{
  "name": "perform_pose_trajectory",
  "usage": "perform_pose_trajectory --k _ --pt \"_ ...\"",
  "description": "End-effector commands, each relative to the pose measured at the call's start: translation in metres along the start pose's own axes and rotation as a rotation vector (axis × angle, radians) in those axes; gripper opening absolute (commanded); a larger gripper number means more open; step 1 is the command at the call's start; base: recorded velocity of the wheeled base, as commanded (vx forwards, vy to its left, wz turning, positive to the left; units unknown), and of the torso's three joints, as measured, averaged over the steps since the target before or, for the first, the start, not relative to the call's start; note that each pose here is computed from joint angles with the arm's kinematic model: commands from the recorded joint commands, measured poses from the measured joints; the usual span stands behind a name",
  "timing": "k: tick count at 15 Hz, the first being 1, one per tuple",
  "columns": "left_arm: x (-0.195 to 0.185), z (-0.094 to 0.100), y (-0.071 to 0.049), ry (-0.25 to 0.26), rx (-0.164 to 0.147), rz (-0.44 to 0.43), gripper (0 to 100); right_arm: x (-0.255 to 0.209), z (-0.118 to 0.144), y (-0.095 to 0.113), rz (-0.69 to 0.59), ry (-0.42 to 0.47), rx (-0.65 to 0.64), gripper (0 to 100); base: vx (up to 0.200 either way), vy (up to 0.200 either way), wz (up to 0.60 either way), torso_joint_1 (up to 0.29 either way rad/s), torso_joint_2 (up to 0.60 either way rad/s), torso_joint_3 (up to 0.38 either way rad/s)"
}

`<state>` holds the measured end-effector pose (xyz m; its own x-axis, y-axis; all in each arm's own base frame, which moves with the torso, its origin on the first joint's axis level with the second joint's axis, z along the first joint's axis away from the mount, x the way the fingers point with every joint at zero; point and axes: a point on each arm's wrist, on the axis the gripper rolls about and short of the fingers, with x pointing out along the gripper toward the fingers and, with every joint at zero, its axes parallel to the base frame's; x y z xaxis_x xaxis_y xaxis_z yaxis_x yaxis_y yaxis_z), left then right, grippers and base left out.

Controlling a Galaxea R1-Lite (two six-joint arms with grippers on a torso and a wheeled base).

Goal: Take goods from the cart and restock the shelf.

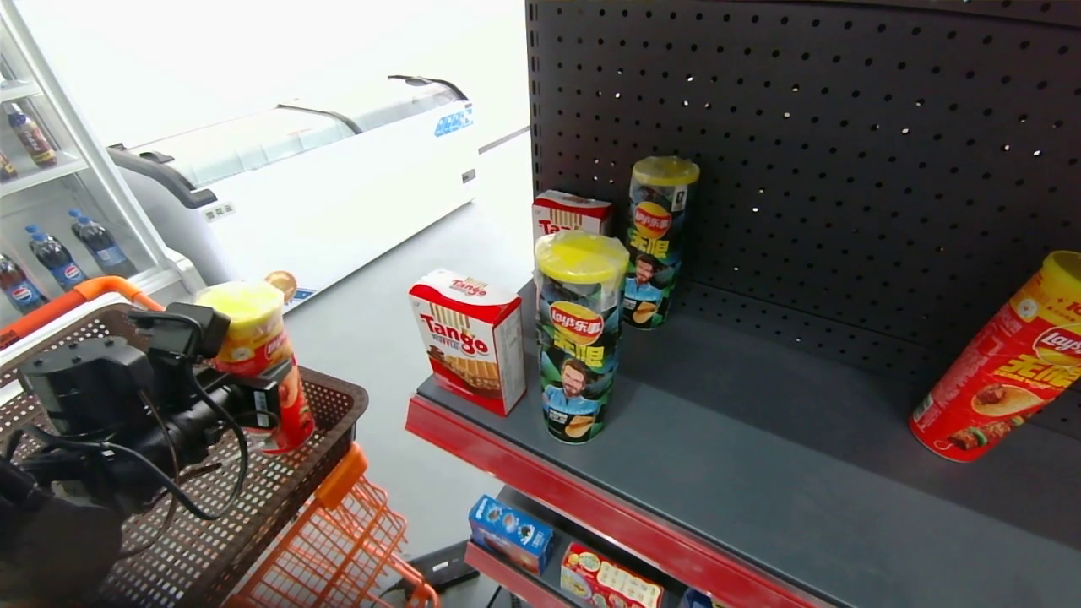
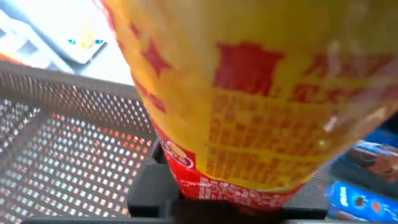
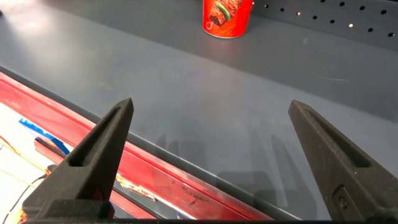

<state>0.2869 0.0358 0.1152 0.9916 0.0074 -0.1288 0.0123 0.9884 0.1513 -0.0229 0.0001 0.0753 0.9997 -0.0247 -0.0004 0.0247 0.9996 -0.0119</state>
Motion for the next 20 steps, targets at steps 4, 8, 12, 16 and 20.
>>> perform_pose_trajectory --k 4,8,12,16,20 --pt "-0.069 0.079 -0.018 -0.248 0.002 -0.096 0 0.0 0.0 0.0 0.0 0.001 0.0 100 0.0 0.0 0.0 0.0 0.0 0.0" --pt "-0.108 0.092 -0.038 -0.234 -0.01 -0.216 0 0.0 0.0 0.0 0.0 0.001 0.0 100 0.0 0.0 0.0 0.0 0.0 0.0" --pt "-0.134 0.1 -0.064 -0.258 -0.102 -0.4 0 0.0 0.0 0.0 0.0 0.001 0.0 100 0.0 0.0 0.0 0.0 0.0 0.0" --pt "-0.166 0.095 -0.073 -0.191 -0.118 -0.527 0 0.0 0.0 0.0 0.0 0.001 0.0 100 0.0 0.0 0.0 0.0 0.0 0.0" --pt "-0.182 0.088 -0.086 -0.107 -0.096 -0.663 0 0.0 0.0 0.0 0.0 0.001 0.0 100 0.0 0.0 0.0 0.0 0.0 0.0"
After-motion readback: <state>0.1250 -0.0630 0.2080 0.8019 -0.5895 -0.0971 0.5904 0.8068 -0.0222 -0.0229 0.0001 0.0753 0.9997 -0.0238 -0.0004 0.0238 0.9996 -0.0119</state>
